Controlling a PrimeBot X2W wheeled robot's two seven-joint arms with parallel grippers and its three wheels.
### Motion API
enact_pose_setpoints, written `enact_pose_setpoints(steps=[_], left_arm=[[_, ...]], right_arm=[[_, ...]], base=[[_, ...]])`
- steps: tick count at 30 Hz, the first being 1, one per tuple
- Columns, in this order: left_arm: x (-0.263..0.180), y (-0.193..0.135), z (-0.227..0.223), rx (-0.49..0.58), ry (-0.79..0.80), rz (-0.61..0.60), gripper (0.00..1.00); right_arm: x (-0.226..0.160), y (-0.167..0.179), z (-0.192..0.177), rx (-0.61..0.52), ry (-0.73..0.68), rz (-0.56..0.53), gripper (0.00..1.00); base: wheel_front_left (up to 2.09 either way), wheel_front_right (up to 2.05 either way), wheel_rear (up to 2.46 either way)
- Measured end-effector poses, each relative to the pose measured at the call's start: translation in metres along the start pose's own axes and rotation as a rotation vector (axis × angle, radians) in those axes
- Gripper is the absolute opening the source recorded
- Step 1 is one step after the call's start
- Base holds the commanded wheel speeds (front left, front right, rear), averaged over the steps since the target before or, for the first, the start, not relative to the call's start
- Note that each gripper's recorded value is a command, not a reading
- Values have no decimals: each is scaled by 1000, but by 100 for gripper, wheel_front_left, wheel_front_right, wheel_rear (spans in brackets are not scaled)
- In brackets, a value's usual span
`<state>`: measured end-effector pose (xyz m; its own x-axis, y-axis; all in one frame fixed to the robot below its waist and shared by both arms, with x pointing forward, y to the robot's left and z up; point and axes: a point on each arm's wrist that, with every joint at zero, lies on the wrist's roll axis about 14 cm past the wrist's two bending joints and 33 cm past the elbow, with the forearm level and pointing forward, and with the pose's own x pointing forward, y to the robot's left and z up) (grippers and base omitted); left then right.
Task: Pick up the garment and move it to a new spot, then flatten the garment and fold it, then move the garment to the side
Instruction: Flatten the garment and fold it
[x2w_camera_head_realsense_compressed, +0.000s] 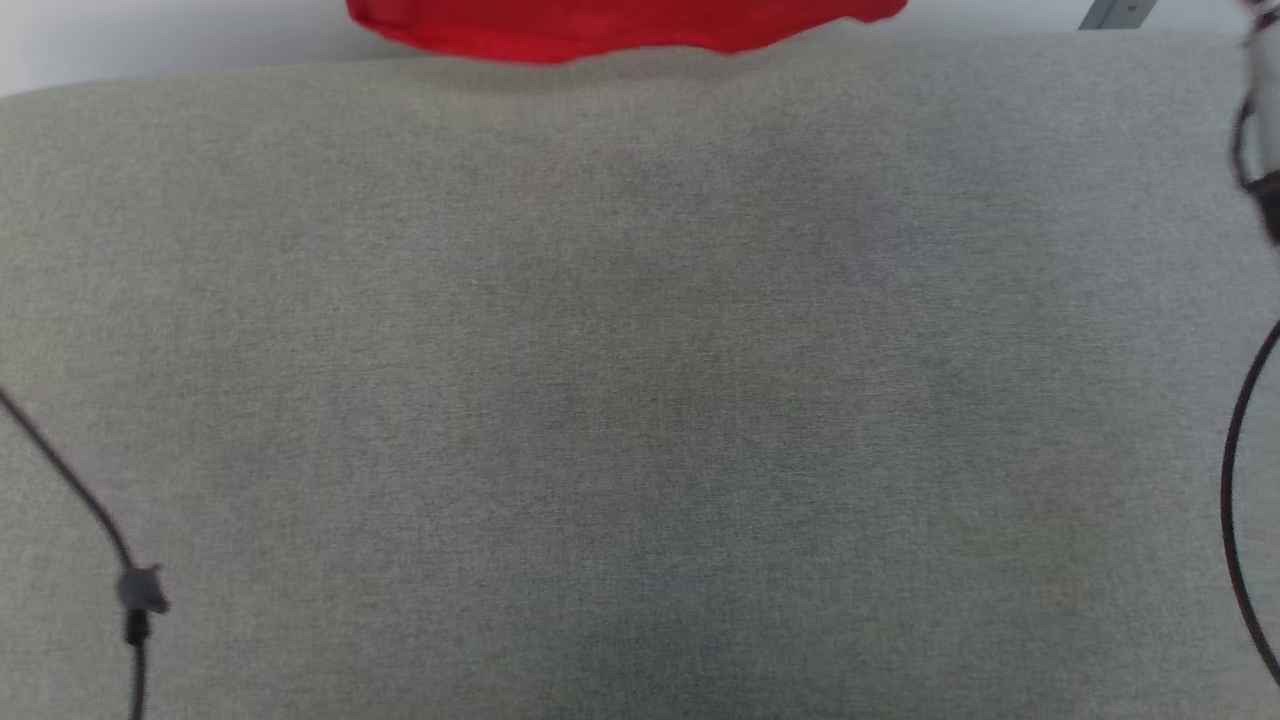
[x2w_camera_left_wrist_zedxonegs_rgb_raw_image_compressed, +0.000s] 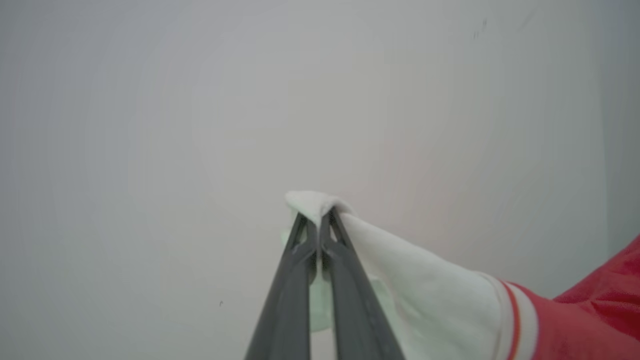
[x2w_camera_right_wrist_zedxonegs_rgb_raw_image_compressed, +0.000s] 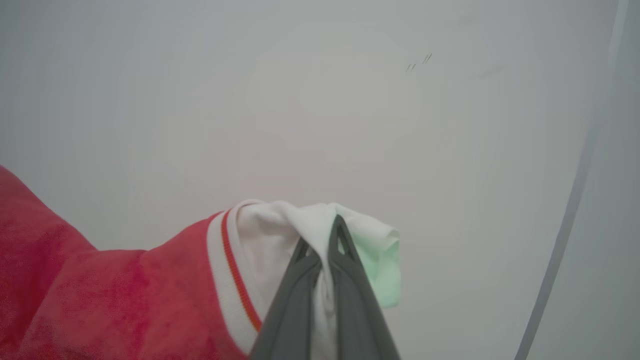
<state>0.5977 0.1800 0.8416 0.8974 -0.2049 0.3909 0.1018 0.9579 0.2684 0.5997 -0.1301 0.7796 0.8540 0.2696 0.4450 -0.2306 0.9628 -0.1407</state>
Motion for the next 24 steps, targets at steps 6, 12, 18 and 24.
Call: enact_pose_setpoints(steps=[6,12,18,24], left_arm=[[-17,1,-73,7,134,-1,0],[-77,-4,-184,-29,457,9,0],[-162,-27,-270,-147,842,2,0],[-252,-45,-312,-267,1141,-30,0]], right_arm=[[-16,36,-83,38,224,65,0],[-76,71,-177,132,550,127,0],[-130,90,-215,263,779,170,0],[-184,94,-230,308,924,227,0]], base=[[0,0,0],[0,0,0],[0,0,0],[0,0,0]])
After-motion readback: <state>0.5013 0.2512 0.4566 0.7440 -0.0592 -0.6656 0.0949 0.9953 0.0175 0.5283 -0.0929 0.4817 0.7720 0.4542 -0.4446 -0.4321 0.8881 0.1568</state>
